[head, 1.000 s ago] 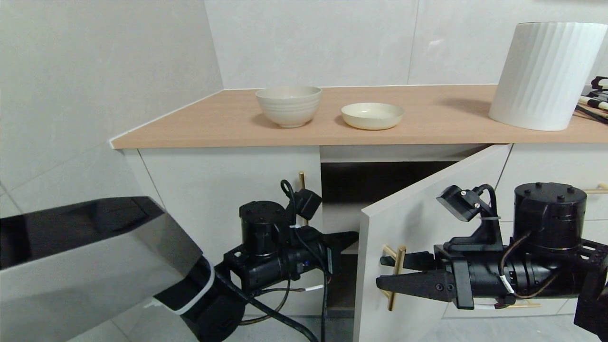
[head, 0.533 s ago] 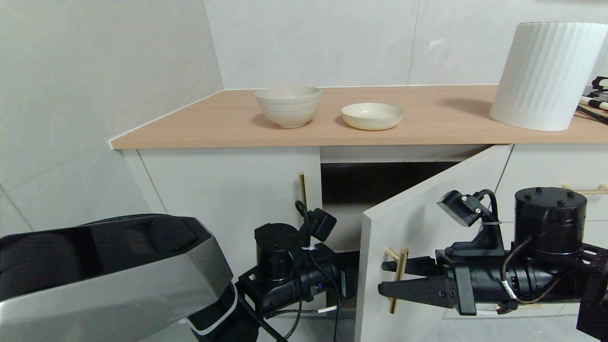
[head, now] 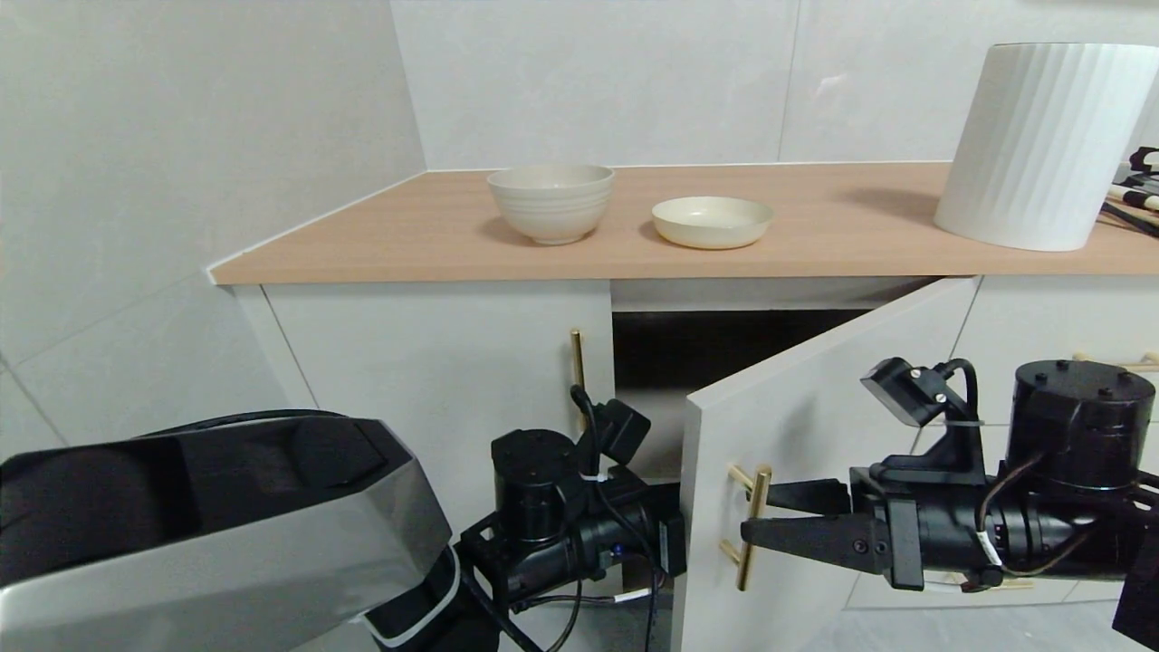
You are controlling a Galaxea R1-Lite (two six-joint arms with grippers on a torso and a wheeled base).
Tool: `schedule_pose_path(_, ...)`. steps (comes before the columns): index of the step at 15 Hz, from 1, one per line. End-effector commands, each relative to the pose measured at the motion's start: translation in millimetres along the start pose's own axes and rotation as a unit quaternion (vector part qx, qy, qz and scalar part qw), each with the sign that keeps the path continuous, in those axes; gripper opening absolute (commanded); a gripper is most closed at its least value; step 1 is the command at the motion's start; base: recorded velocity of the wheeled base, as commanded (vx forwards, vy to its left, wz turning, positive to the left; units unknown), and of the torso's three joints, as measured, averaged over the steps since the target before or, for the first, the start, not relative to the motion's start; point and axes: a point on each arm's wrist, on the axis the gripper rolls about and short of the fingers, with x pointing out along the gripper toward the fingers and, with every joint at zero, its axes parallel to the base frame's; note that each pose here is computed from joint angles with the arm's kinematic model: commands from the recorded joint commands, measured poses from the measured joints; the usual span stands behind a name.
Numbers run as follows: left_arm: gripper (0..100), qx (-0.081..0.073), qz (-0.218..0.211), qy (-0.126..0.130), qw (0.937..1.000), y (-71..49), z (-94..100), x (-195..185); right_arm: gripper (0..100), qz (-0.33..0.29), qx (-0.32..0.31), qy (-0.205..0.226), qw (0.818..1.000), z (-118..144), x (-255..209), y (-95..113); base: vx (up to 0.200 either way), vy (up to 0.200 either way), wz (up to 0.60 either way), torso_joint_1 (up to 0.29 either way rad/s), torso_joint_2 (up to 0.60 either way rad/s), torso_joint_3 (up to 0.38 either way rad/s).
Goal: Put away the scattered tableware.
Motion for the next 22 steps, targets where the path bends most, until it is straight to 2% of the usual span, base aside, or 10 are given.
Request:
schedule_pose_path(1, 0, 0.0, -0.002, -0.002, 1.0, -1.9, 1.4, -0.3, 100, -0.024, 0.004, -0.013, 1.0, -0.8, -11.9, -3.9, 0.0, 0.0, 0.0, 0.0, 0.0, 0.0)
schedule_pose_path(5, 0, 0.004, -0.005, -0.008, 0.9999, -4.5, 6.6, -2.1, 100, -0.074, -0.008, -0.025, 0.997, -25.8, -40.2, 14.4, 0.0, 0.0, 0.0, 0.0, 0.0, 0.0)
schedule_pose_path(9, 0, 0.005, -0.011, -0.01, 0.9999, -8.3, 11.5, -5.3, 100, -0.164, -0.024, -0.034, 0.986, -58.5, -63.6, 28.0, 0.0, 0.0, 0.0, 0.0, 0.0, 0.0)
schedule_pose_path(11, 0, 0.004, -0.017, -0.006, 0.9998, -11.6, 9.4, -4.0, 100, -0.162, -0.028, -0.035, 0.986, -64.3, -68.4, 33.9, 0.0, 0.0, 0.0, 0.0, 0.0, 0.0)
schedule_pose_path(13, 0, -0.011, -0.022, 0.001, 0.9997, -15.5, 7.6, -0.8, 100, -0.149, -0.036, -0.032, 0.988, -64.8, -66.9, 38.0, -0.2, 0.0, 0.0, 0.0, 0.0, 0.005)
schedule_pose_path(14, 0, -0.013, -0.022, 0.004, 0.9997, -16.3, 7.1, 0.0, 100, -0.145, -0.041, -0.026, 0.988, -66.8, -65.9, 39.2, -0.2, 0.0, 0.0, -0.002, 0.0, 0.002)
schedule_pose_path(17, 0, -0.013, -0.023, 0.0, 0.9997, -15.0, 10.9, 5.3, 100, -0.142, -0.046, -0.024, 0.989, -67.0, -65.5, 40.4, -0.2, 0.0, 0.0, -0.002, 0.0, 0.006)
schedule_pose_path(22, 0, -0.019, -0.015, 0.016, 0.9996, -10.2, 10.2, 16.9, 100, -0.14, -0.045, -0.022, 0.989, -68.0, -65.4, 40.6, 0.0, 0.0, 0.0, 0.0, 0.0, 0.0)
